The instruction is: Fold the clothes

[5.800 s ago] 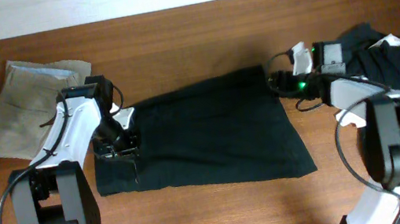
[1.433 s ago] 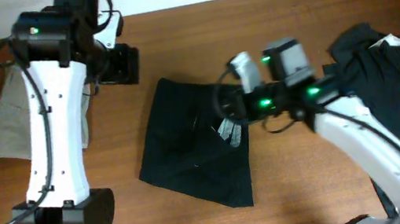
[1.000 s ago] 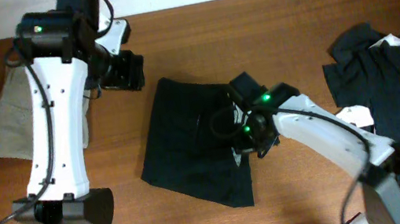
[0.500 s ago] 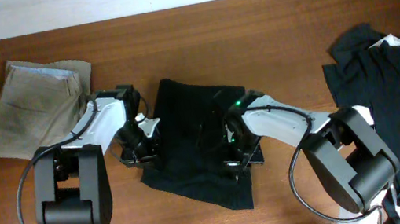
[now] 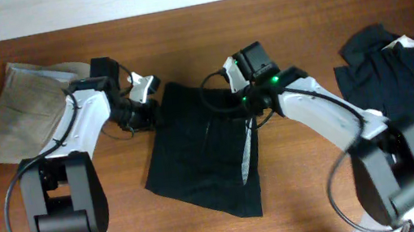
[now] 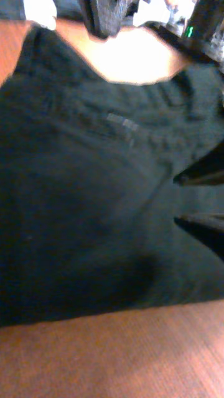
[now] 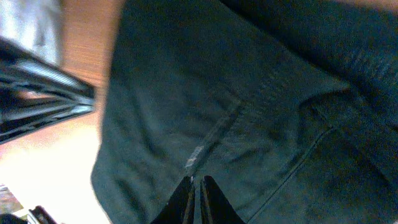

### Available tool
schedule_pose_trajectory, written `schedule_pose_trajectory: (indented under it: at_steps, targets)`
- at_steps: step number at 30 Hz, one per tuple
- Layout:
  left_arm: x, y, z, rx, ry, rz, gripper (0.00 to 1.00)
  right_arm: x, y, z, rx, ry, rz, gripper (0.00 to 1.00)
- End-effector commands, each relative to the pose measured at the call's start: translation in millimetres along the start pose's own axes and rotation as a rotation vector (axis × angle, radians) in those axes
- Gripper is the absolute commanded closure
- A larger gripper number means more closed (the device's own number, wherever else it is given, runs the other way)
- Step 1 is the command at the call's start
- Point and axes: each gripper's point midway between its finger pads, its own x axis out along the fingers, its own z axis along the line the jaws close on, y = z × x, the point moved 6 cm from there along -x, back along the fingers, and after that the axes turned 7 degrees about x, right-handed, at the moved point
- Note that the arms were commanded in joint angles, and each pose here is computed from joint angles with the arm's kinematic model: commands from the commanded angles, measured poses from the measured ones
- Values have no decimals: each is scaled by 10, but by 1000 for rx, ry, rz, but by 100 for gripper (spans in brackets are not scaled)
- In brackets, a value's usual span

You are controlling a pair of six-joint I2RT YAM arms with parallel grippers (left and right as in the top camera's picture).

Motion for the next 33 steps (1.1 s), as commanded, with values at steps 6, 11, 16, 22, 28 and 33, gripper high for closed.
schedule_pose_trajectory:
  at_steps: [6,11,16,22,28,33]
  targets:
    - [362,571,481,-145,-411,254,95,246,353,-1132,499,467,180,96]
    - [121,429,369,-156,-404,260,95,-50,322,-886,201,306,252,92]
    - [-487,130,-39,-120,-400,169,91,-687,193,-427,60,217,84,88]
    - [-632,-84,-504,85,-231,34,60,-1000,281,-271,127,199,28,86]
    - [75,-96,-330,43,-67,129,31,-856,429,-424,253,256,129,85]
    - [445,47,-139,-42,3,232,22,-366,595,-788,371,322,253,84]
